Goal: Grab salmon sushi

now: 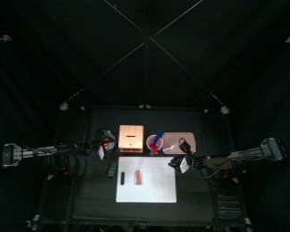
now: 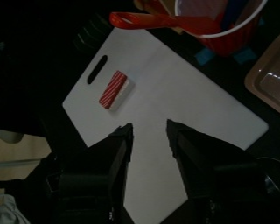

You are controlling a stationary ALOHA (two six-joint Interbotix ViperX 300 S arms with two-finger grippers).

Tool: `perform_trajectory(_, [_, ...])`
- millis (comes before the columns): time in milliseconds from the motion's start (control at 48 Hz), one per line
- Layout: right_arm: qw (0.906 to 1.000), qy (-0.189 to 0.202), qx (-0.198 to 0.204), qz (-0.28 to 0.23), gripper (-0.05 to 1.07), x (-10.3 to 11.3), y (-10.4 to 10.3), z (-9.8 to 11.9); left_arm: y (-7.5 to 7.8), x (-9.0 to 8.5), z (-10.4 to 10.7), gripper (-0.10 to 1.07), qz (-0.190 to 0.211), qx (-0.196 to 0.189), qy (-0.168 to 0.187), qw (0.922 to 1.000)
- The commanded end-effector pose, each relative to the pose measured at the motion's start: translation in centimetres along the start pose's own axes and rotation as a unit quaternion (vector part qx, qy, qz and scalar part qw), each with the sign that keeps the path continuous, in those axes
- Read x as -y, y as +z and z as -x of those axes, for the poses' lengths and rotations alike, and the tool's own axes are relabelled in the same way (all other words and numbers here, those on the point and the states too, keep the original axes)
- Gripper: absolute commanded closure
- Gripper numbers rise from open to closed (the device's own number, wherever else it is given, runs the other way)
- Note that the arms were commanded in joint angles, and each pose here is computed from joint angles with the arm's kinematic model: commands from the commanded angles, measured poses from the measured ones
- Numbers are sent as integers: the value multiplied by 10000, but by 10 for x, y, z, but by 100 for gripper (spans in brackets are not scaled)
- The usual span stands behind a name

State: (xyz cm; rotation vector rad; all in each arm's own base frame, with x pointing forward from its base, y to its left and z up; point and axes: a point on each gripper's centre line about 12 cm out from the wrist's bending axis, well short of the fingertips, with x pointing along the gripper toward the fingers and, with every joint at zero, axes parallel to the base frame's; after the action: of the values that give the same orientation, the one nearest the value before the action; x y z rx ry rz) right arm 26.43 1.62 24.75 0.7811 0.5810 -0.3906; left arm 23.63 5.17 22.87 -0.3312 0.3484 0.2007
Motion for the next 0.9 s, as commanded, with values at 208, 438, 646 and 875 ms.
perform_trajectory(208, [9977,515,15,431,28,-31,-3,4,16,6,1,-5,-378,220,-140,9989])
perform_trajectory(438, [9903,1057,167,891,28,-44,-4,5,17,7,1,-5,-692,258,-177,9971])
perform_trajectory(646, [9896,1073,177,936,28,-42,-4,4,17,8,1,-5,-604,279,-186,9976])
perform_trajectory(875, [9906,985,238,915,28,-36,1,2,17,7,1,-5,-585,273,-170,9978])
